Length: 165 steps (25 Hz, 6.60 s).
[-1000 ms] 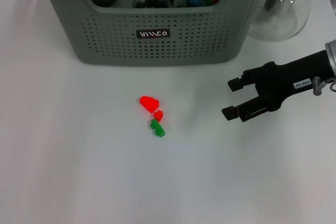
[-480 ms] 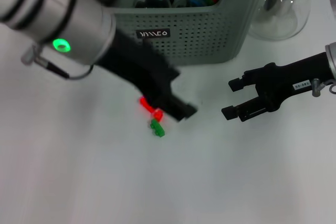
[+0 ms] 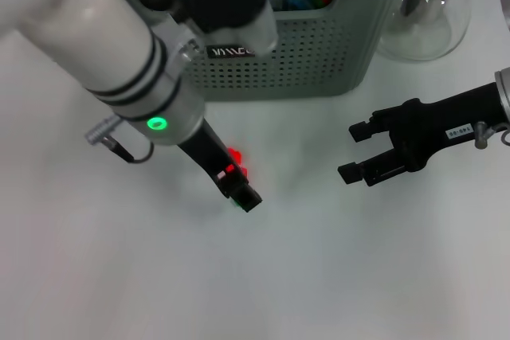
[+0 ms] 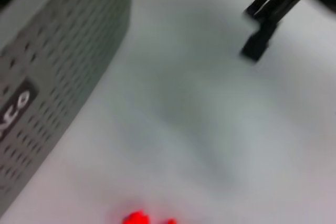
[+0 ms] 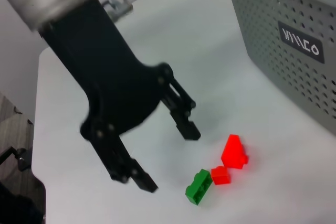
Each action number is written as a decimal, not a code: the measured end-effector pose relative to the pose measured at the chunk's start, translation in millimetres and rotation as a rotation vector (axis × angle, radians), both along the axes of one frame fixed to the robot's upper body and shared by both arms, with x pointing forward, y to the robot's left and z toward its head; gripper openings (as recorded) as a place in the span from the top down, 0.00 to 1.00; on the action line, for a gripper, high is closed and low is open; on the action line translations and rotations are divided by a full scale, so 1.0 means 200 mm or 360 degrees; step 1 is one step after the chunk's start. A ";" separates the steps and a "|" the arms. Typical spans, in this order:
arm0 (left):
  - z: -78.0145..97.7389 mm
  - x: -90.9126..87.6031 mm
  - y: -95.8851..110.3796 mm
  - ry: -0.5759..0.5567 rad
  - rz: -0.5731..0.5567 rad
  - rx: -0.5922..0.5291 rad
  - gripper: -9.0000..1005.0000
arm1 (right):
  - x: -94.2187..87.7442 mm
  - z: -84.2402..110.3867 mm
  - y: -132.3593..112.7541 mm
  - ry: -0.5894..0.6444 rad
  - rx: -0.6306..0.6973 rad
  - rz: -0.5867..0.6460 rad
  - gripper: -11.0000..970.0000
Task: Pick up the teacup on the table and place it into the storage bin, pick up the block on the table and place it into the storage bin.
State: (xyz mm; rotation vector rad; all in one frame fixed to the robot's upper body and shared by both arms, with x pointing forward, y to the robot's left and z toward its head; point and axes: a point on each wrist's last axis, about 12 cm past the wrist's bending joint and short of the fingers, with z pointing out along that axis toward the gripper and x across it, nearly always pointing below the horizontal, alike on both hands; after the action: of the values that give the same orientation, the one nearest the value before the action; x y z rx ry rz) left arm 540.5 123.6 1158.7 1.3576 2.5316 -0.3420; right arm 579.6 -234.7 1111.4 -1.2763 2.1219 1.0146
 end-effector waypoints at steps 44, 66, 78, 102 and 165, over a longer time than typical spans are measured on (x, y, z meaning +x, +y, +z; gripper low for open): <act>-0.22 -0.02 -0.20 -0.0073 0.0070 0.0303 0.35 | 0.00 -0.01 -0.03 -0.0018 -0.0016 -0.0036 0.02; 0.61 -0.06 0.08 -0.0562 0.0179 -0.0602 0.59 | 0.01 0.00 -0.04 -0.0024 -0.0025 -0.0052 0.02; 0.65 0.51 0.15 -0.0771 0.0572 -0.0710 0.58 | 0.03 0.02 -0.08 0.0005 -0.0046 -0.0108 0.02; 0.68 0.43 0.25 -0.0729 0.0586 -0.0894 0.15 | 0.07 0.12 -0.28 -0.0008 -0.0153 -0.0196 0.02; -0.17 0.04 -0.13 -0.0511 -0.1243 0.0400 0.23 | -0.02 -0.05 -0.19 0.0137 -0.0069 -0.0329 0.02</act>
State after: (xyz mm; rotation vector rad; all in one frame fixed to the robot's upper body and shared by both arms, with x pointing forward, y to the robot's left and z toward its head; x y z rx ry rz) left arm 549.2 97.7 1123.8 2.2539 1.7404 0.0719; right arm 575.5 -273.1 1101.2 -1.0231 2.2970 0.9552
